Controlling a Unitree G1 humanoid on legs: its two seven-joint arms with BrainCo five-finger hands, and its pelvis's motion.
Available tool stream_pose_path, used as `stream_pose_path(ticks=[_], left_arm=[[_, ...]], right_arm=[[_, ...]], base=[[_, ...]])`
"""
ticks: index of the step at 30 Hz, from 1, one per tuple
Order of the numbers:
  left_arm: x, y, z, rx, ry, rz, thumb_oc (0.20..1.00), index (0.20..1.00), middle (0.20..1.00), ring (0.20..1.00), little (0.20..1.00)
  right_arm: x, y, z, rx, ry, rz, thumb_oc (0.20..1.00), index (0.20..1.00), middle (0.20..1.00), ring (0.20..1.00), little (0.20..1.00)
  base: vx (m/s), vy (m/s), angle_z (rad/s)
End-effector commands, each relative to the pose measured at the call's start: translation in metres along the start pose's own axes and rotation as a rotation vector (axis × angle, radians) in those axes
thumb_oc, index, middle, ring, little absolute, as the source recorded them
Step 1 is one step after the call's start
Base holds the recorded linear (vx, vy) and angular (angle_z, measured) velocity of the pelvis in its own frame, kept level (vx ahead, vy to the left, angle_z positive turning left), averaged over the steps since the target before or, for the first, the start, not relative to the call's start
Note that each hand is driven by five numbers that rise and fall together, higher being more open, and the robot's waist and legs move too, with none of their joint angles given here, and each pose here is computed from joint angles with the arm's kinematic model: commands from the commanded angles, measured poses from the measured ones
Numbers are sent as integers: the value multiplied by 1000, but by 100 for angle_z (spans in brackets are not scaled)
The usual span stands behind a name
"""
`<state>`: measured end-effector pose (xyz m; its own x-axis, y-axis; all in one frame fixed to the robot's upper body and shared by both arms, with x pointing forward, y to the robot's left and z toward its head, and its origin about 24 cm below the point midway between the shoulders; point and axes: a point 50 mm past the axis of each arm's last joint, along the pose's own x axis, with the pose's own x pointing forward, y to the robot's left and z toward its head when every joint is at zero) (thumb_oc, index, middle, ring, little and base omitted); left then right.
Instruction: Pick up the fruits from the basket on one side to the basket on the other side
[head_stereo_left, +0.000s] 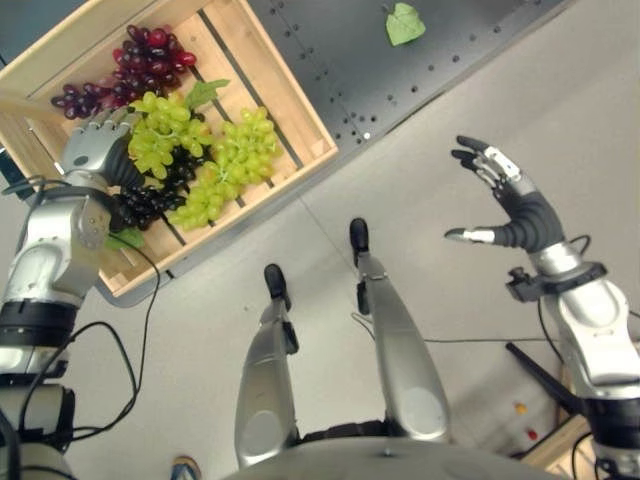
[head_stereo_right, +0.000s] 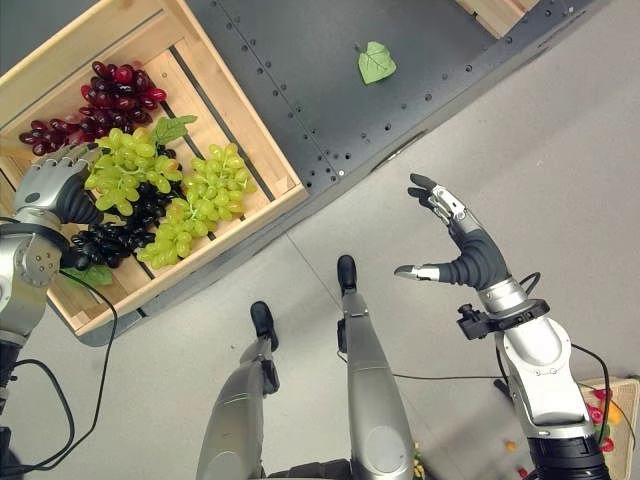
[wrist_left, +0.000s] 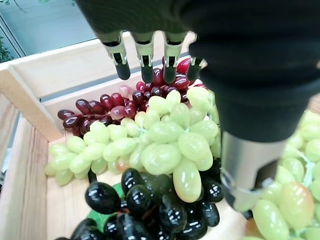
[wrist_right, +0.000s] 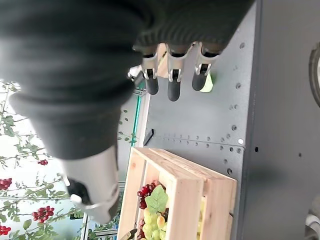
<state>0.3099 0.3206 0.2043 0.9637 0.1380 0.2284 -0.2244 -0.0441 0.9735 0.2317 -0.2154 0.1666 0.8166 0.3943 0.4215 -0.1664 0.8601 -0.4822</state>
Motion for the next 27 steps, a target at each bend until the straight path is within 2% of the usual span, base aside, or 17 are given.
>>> stream_pose_path(ticks=[1, 7, 27], left_arm=[[7, 35, -16, 61, 67, 130, 1000, 1000, 1000, 1000, 1000], [12, 46, -18, 70, 71, 165, 1000, 1000, 1000, 1000, 1000], [12, 57, -31, 80, 123, 193, 1000, 1000, 1000, 1000, 1000]], right_arm=[[2, -7, 33, -15, -158, -18, 1000, 1000, 1000, 1000, 1000], [-1, -7, 35, -5, -166, -14, 1000, 1000, 1000, 1000, 1000], [-6, -5, 44, 59, -217, -14, 1000, 1000, 1000, 1000, 1000]], base=[[31, 2, 1], [15, 0, -2], [12, 2, -4]])
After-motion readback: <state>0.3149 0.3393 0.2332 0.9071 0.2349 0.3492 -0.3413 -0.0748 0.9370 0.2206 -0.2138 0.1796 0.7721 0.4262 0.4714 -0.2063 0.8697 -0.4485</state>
